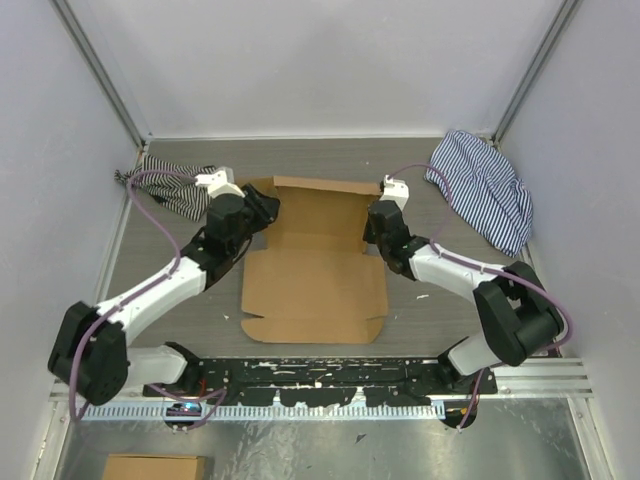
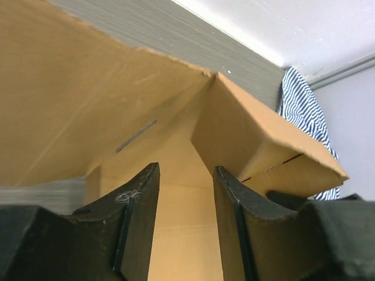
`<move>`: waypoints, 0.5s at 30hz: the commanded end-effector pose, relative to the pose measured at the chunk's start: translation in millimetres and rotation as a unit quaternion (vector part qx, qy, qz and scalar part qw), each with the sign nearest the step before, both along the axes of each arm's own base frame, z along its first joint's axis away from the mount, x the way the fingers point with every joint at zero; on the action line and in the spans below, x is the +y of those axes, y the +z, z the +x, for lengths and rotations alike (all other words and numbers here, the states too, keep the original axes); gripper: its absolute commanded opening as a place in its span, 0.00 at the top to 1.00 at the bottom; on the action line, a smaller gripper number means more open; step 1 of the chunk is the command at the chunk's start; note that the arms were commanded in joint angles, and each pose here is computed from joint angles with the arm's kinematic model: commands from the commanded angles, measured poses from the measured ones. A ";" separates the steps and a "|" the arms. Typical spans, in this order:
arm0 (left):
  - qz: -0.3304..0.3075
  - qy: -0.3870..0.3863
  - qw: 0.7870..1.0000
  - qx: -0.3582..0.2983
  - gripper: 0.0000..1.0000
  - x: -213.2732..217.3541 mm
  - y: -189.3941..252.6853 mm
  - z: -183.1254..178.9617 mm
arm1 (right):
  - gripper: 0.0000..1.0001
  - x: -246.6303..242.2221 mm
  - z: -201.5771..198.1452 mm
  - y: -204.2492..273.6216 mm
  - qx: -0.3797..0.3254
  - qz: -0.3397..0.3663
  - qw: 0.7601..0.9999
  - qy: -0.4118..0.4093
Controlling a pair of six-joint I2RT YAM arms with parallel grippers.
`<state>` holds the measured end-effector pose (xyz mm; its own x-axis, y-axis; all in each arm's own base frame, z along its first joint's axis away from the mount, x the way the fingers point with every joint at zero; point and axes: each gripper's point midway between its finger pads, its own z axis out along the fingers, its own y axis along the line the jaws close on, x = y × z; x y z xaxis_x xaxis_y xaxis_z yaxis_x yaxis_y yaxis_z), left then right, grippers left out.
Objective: Fold the paper box
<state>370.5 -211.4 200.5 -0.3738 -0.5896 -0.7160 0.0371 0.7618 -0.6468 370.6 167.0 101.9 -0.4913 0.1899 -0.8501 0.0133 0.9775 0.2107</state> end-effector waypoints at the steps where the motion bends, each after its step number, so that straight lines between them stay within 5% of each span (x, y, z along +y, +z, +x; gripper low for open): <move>1: 0.081 0.035 0.996 -0.011 0.49 41.0 8.0 -23.4 | 0.99 -28.3 9.7 -4.2 0.017 -0.041 0.996 -0.081; 9: 0.148 0.085 0.984 -0.046 0.41 94.5 20.8 -56.9 | 0.99 -67.0 18.1 5.2 0.011 -0.081 0.990 -0.112; 15: 0.176 0.140 0.973 -0.055 0.40 123.3 20.2 -48.3 | 0.99 -73.7 8.4 23.8 -0.007 -0.119 0.991 -0.054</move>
